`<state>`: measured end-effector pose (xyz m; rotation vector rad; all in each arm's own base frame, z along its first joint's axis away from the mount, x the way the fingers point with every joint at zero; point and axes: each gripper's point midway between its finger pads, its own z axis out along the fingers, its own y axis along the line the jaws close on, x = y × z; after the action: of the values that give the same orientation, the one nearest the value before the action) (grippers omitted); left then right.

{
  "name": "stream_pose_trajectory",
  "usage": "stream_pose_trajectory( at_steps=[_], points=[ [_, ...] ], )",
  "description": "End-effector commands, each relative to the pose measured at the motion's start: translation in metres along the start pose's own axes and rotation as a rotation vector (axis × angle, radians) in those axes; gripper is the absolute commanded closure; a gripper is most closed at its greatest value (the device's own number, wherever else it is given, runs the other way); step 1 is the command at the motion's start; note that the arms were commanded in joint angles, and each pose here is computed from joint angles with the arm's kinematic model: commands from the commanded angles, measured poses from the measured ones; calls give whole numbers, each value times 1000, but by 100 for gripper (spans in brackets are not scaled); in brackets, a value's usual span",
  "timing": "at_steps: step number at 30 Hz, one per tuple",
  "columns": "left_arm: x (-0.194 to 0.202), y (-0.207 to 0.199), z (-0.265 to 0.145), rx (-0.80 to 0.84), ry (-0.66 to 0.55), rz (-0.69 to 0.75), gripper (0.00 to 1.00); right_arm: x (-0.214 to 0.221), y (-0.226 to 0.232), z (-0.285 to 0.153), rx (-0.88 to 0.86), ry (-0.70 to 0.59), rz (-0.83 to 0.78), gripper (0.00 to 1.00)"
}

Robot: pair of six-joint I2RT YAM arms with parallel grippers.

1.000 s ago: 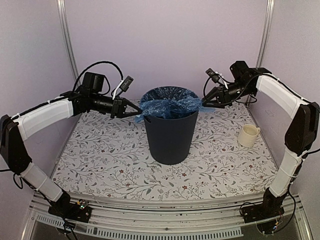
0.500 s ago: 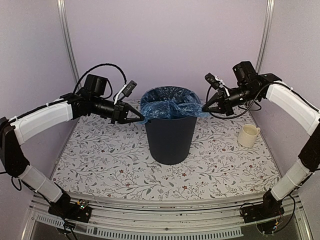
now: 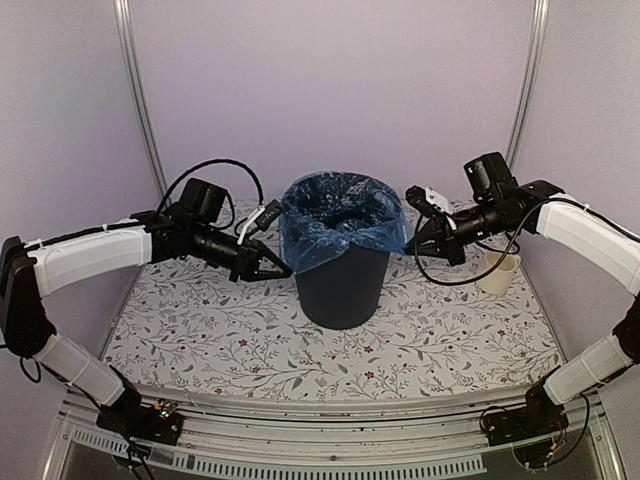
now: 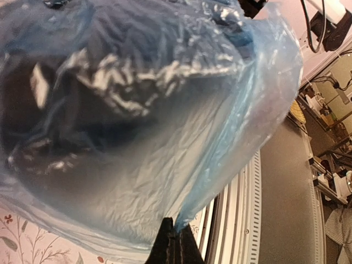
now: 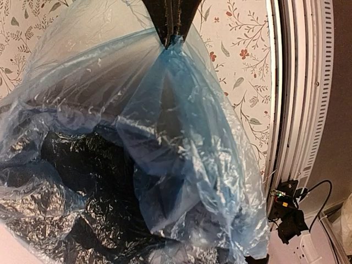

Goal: Put the trash bags into the trash bin

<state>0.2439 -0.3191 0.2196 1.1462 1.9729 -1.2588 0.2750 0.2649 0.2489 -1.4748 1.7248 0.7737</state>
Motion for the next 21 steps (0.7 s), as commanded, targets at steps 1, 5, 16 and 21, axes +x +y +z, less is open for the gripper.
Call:
stream_pose_trajectory(
  at_steps=[1,5,16,21],
  points=[
    [2,16,11,-51,-18,57,100,15,-7,5,66,19,-58,98],
    [3,34,17,-106,-33,64,100,29,-12,14,92,29,-56,99],
    [21,71,2,-365,-20,47,100,45,-22,27,136,18,-20,98],
    [21,64,-8,-387,6,81,77,49,-23,26,156,31,-12,98]
  ],
)
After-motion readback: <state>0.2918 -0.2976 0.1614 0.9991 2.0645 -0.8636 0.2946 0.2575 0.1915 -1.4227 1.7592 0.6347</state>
